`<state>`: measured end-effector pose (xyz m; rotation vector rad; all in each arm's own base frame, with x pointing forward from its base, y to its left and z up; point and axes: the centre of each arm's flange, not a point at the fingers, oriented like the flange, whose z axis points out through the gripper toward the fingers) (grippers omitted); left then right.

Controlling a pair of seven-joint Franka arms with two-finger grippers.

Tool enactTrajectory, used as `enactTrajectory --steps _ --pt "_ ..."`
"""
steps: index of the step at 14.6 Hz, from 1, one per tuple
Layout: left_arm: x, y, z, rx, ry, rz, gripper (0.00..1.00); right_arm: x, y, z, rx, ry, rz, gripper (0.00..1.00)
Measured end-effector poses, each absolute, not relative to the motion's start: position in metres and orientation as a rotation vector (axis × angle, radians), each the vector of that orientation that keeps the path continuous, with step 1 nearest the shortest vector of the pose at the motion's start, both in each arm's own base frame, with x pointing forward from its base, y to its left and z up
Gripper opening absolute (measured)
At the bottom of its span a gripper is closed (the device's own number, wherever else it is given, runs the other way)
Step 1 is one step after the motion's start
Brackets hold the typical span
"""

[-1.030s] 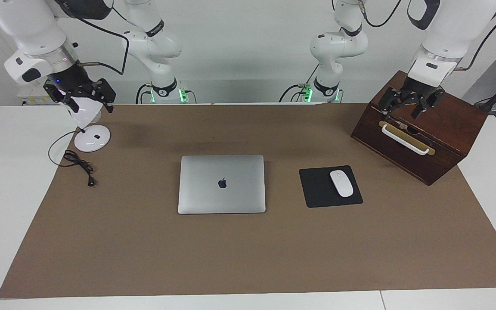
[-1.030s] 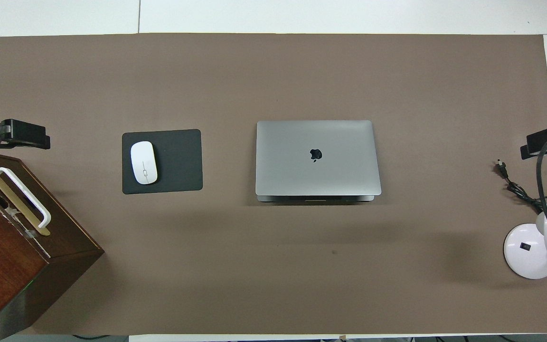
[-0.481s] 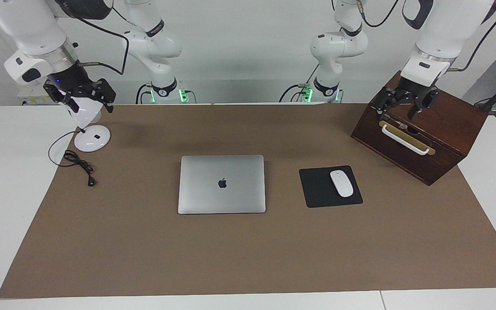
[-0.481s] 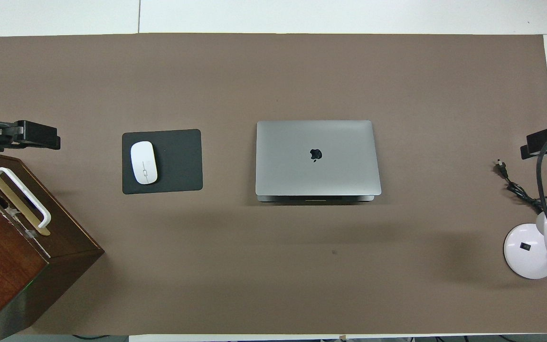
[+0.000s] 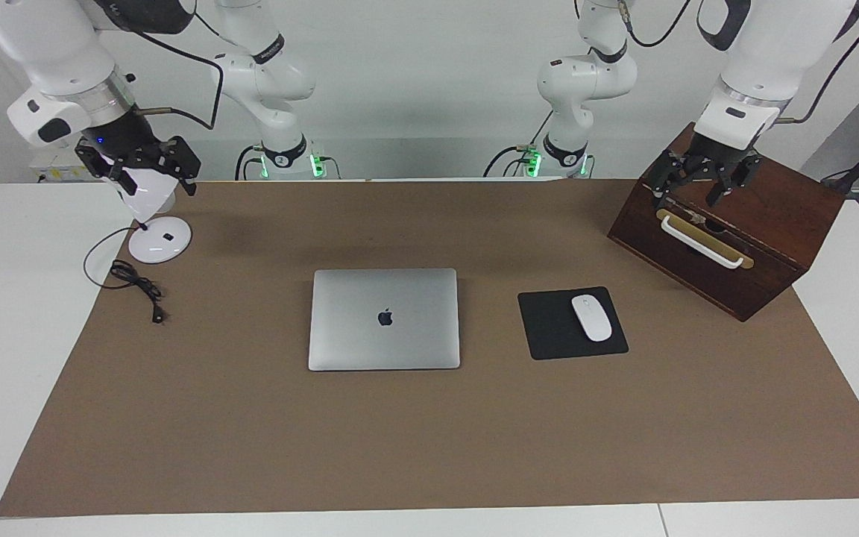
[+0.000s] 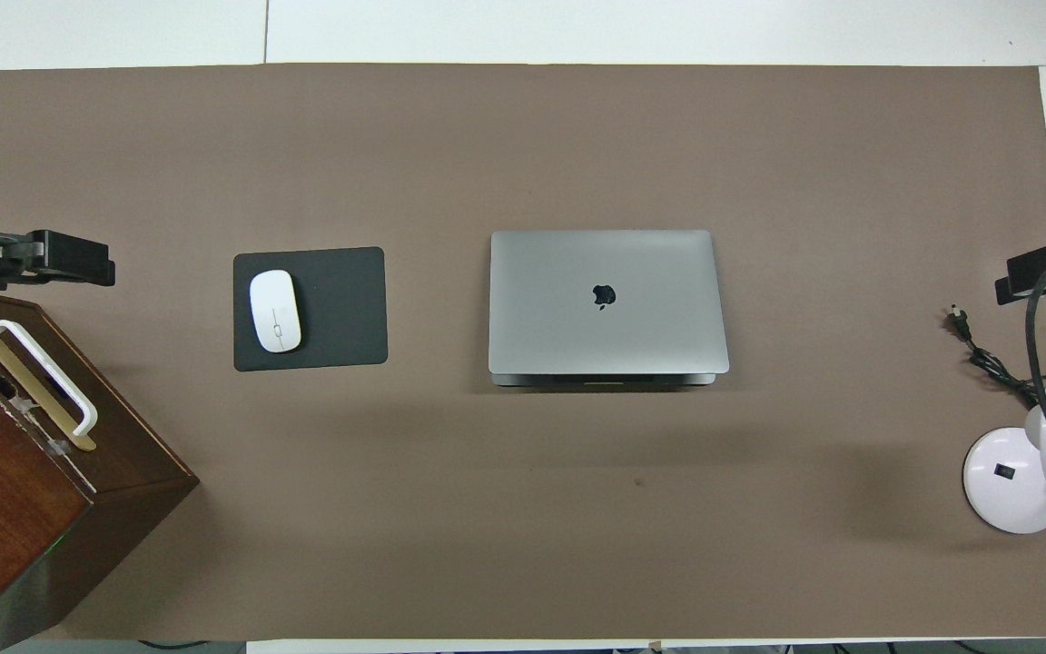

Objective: Close laptop with both arms

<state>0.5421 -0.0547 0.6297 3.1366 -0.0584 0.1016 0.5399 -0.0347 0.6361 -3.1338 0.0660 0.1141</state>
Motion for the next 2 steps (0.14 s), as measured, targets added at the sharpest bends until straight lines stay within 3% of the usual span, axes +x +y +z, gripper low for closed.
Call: enactTrajectory --steps 2 --pt "0.5421 -0.0540 0.6297 3.137 -0.056 0.102 1.00 0.5399 -0.0347 0.6362 -3.134 0.066 0.114 1.00"
